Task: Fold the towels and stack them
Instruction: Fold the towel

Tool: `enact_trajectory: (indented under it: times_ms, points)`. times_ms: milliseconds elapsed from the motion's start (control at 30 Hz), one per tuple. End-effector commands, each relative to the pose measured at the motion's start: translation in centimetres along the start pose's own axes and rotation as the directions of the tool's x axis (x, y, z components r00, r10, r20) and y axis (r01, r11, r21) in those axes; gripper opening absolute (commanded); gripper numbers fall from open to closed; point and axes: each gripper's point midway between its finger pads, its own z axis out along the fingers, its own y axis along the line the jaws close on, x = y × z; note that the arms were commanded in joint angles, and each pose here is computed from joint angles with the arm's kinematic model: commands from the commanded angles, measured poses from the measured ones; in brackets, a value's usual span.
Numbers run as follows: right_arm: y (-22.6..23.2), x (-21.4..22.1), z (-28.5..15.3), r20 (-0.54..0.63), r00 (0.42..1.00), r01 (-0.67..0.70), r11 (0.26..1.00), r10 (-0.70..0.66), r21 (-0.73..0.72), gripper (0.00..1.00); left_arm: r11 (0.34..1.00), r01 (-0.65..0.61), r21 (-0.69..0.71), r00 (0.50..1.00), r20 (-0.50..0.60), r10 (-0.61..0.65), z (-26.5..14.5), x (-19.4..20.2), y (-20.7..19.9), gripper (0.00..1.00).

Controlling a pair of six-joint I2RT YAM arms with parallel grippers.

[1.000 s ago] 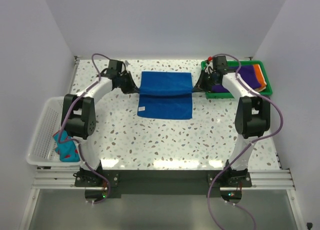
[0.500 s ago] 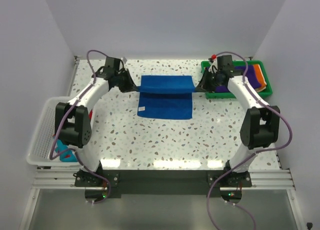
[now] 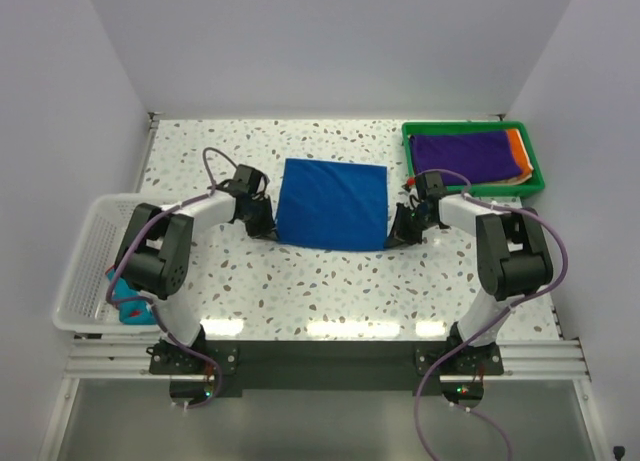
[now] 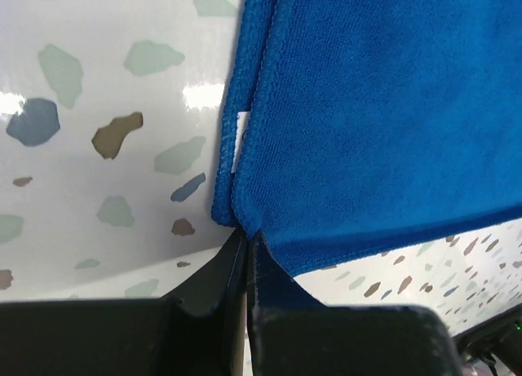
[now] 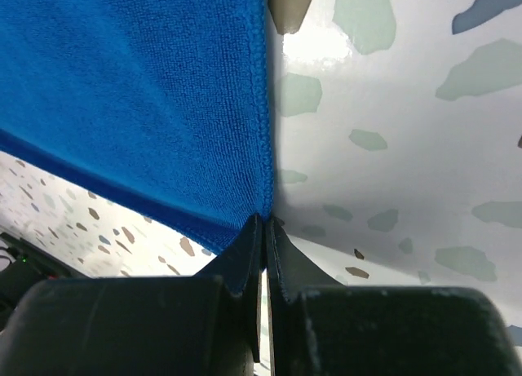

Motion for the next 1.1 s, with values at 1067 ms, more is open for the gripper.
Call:
enact_trajectory:
  times_ms: [1067]
  points:
    - [12.8,-32.5,-14.2,0.768,0.635,0.189,0.981,-0.088,-0.044,0.00,0.858,-0.376,0.351,0.648,0.761,-0.027,-15.8,-36.1,-14.7,0.00]
